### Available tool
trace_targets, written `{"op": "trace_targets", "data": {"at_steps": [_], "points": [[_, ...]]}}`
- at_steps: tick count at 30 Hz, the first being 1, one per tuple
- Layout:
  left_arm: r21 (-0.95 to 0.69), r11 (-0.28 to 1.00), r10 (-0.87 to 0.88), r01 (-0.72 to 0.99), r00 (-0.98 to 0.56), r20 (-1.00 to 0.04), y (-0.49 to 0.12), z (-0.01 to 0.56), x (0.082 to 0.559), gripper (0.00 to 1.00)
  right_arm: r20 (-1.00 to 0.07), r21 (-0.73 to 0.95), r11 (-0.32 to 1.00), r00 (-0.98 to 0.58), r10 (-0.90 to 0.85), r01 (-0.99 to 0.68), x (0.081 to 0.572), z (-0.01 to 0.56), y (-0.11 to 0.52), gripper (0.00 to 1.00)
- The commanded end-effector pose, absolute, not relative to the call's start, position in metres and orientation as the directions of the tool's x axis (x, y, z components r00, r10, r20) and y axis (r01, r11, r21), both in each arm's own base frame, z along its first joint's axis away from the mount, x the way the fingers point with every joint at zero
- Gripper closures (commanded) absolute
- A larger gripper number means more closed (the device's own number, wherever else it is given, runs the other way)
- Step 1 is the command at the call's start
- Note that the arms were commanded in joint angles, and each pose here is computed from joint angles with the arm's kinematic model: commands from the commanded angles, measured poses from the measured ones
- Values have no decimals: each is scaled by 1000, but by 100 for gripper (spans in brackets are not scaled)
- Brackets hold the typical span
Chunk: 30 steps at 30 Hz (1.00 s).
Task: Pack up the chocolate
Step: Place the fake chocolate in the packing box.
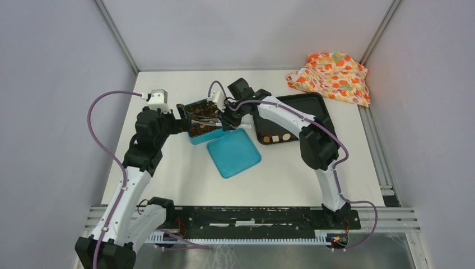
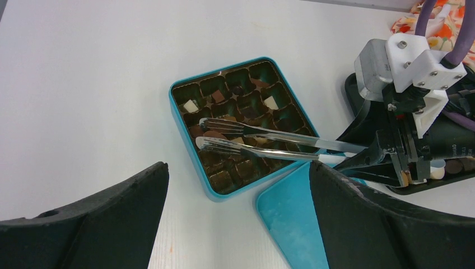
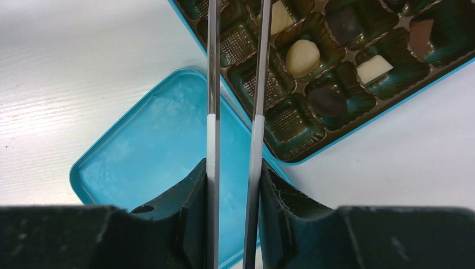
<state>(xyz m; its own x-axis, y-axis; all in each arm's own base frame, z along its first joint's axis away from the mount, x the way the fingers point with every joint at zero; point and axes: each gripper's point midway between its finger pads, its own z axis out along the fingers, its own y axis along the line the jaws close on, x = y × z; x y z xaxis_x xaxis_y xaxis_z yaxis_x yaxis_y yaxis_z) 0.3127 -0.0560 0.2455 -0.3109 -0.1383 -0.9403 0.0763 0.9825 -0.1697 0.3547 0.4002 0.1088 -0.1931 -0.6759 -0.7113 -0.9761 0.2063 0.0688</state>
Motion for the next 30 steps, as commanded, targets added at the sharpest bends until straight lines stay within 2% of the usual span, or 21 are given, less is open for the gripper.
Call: {"op": "trace_targets", "data": {"at_steps": [1, 12, 20, 30], "points": [[-120, 988, -89, 102, -267, -960, -55, 259, 314, 0, -759, 21, 212, -154, -633, -977, 369, 133, 416, 64], [-121, 987, -89, 105, -266, -960, -55, 259, 313, 0, -752, 24, 207, -154, -641, -978, 366, 130, 417, 58], [-118, 988, -88, 97, -267, -960, -54, 258, 314, 0, -771, -6, 189, -116, -626, -982, 360, 155, 411, 59], [-118, 989, -91, 88, -266, -960, -53, 258, 315, 0, -810, -33, 214, -100, -578, -976, 344, 192, 357, 60]]}}
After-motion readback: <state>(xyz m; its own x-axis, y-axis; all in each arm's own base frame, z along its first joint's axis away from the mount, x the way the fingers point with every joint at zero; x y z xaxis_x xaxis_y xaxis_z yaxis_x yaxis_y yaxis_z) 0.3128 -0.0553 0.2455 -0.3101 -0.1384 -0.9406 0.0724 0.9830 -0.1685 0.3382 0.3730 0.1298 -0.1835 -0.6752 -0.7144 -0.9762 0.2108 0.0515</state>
